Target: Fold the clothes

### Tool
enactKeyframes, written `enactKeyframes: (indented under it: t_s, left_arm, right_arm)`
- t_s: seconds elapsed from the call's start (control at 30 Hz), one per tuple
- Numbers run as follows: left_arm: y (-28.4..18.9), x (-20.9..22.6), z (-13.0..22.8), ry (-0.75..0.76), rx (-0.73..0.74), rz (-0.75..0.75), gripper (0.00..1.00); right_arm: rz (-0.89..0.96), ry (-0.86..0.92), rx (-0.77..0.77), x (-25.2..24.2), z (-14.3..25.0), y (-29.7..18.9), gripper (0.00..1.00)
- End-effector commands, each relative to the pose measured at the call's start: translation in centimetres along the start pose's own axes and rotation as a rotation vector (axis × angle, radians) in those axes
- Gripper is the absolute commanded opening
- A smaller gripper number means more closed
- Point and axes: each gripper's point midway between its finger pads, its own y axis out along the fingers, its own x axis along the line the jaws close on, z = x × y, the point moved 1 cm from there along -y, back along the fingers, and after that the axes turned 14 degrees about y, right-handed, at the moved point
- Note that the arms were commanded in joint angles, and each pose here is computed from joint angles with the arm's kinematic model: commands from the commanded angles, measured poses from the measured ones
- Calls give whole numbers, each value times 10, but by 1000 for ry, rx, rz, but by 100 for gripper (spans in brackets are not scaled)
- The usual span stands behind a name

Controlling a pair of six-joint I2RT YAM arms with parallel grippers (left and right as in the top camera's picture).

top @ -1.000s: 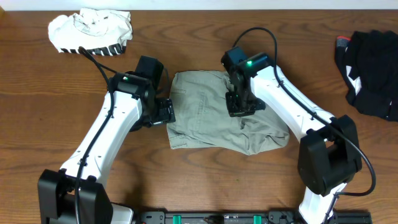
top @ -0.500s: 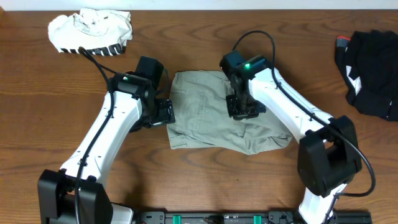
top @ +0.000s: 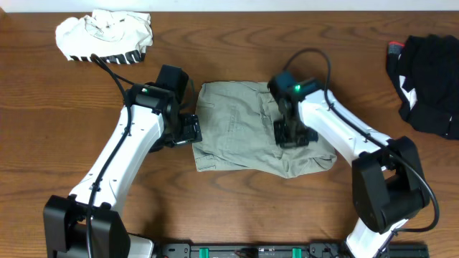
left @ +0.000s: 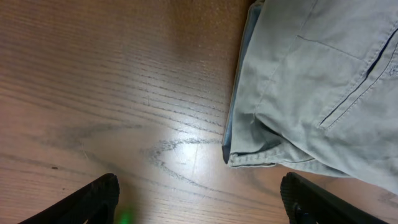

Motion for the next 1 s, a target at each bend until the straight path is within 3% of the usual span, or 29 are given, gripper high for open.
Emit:
enactKeyframes:
  t_s: [0.0,0.17,0.23,0.37,0.47,0.77,0.97]
  left_arm:
    - [0,1,0,8,3,1,86]
    - [0,0,-7,41,-23,8,86]
    - [0,-4,-12,68,-44,28,86]
    - [2,-9,-27,86,-91,95,86]
    - [12,-6,-36,83,-88,127,86]
    - [71,-33,-49,136,30,441,86]
    - [94,-42,-59,135,33,505,86]
  right_arm:
    - [-18,32,16,2,5,5,19]
    - [16,42,-69,-6,-8,-27,18]
    - [25,48,-140,-12,-15,-55,26]
    - [-49,26,-225,-17,-18,-108,99]
    - [-89,39,-251,-26,-14,-133,99]
    - [-146,22,-273,-43,5,-160,99]
    - [-140,21,-265,-44,7,-159,99]
